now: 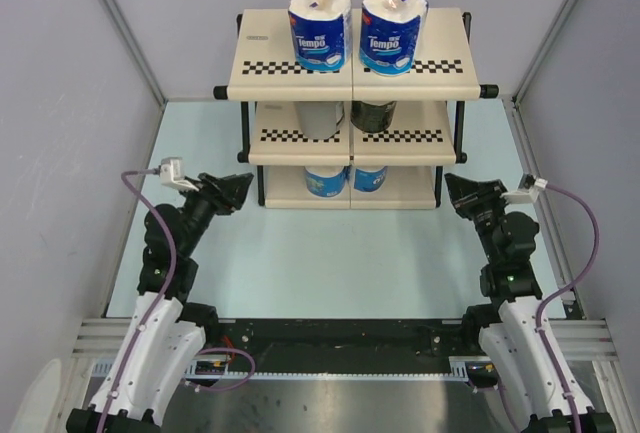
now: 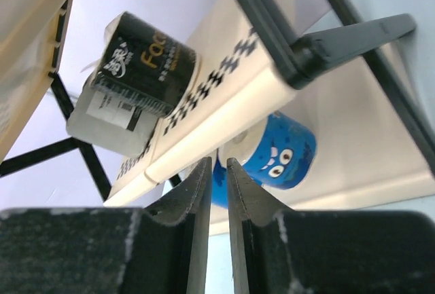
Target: Place and organize the paper towels onto the shelf
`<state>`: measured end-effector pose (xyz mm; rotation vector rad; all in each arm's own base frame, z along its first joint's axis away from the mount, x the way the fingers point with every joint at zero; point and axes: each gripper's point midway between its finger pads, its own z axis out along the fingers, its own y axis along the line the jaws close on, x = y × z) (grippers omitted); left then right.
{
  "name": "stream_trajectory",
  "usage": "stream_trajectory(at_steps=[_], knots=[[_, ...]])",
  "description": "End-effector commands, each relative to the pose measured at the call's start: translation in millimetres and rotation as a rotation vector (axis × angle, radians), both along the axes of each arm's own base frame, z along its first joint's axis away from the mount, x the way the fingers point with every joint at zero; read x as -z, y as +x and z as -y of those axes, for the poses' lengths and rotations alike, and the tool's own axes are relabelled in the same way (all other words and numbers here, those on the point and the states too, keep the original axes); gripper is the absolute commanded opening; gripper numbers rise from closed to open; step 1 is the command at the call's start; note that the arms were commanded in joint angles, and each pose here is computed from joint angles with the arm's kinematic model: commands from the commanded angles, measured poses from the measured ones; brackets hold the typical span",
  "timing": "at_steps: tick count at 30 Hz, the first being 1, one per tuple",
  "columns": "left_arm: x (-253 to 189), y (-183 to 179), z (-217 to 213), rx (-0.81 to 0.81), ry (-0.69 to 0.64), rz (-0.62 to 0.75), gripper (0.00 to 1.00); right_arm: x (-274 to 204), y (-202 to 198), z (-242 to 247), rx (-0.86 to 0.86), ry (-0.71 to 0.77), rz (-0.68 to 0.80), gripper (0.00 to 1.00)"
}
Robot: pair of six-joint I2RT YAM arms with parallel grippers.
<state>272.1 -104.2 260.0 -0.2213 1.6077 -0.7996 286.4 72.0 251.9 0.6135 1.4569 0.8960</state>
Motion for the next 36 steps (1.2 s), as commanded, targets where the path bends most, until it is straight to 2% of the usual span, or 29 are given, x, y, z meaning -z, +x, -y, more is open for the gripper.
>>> stream_trajectory(at_steps=[1,2,3,4,5,6,9,17,28,36], knots=[[-66,2,12,0.053,-0.120,0.166,0.53,-36,1,-14,-0.044,-0.018,0.054,0.19],[-72,8,14,0.062,-0.142,0.190,0.46,-38,2,-15,-0.048,-0.017,0.059,0.20],[-75,11,17,0.072,-0.164,0.197,0.33,-38,4,-17,-0.052,-0.019,0.053,0.19],[-78,14,20,0.090,-0.204,0.193,0.27,-40,3,-19,-0.061,-0.017,0.057,0.19],[-92,15,22,0.104,-0.230,0.253,0.22,-40,3,-20,-0.061,-0.017,0.056,0.19],[-87,23,28,0.118,-0.248,0.232,0.14,-41,3,-20,-0.061,-0.018,0.056,0.20],[-103,33,41,0.149,-0.305,0.271,0.01,-40,-2,-16,-0.046,-0.034,0.054,0.19],[-128,46,79,0.145,-0.361,0.347,0.00,-38,-13,-10,-0.033,-0.050,0.043,0.20],[-111,81,66,-0.012,-0.646,0.339,0.00,-47,-22,-2,-0.043,-0.037,0.072,0.19],[-121,114,81,-0.031,-0.712,0.346,0.00,-50,-26,5,-0.023,-0.059,0.064,0.19]])
